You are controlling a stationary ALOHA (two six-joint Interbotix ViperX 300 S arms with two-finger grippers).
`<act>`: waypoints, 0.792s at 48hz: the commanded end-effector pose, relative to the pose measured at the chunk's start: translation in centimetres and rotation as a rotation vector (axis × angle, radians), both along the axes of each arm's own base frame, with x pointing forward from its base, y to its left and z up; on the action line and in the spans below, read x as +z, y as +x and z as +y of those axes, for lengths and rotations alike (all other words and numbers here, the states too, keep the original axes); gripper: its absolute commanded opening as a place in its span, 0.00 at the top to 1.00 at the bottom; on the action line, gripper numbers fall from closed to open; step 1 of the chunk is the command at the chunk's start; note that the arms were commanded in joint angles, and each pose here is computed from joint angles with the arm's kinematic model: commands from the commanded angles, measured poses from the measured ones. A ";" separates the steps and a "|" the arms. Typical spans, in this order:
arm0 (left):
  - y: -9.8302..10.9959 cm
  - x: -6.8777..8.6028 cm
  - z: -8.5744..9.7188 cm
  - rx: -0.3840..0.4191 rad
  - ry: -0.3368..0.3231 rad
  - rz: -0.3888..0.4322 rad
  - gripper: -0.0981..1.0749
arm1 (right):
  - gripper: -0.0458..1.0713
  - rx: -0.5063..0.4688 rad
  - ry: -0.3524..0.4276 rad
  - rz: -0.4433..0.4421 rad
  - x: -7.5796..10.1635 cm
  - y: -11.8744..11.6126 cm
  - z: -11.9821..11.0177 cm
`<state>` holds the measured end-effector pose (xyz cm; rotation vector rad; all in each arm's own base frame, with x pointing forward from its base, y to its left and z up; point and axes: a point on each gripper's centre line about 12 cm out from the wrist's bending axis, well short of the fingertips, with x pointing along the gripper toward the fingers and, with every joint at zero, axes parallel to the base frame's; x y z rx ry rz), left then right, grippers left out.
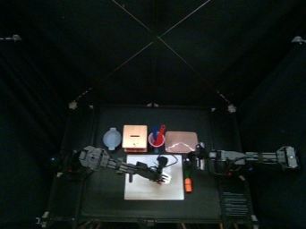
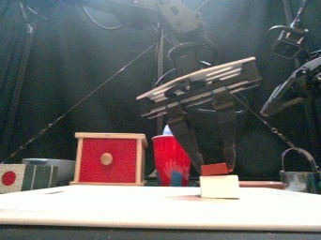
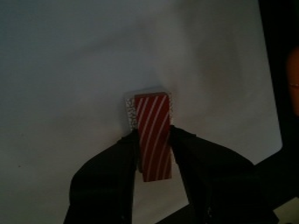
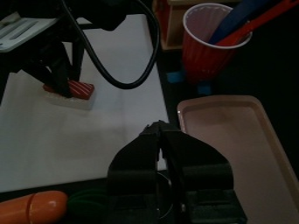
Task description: Put salmon on rice
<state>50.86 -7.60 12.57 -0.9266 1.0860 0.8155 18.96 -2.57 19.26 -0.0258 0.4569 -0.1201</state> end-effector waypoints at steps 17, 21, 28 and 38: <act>0.4 2.4 0.4 0.003 -0.001 -0.051 0.08 | 0.93 0.000 -0.001 -0.008 0.3 0.2 0.0; 0.5 3.5 0.4 0.000 -0.001 -0.074 0.08 | 0.93 0.000 -0.001 -0.008 0.3 0.2 0.0; 0.2 5.6 0.7 -0.019 0.023 -0.115 0.08 | 0.93 -0.002 0.003 -0.008 0.3 0.2 0.0; -3.3 10.1 0.6 -0.210 0.186 -0.153 0.08 | 0.93 -0.001 0.002 -0.025 0.8 0.3 0.0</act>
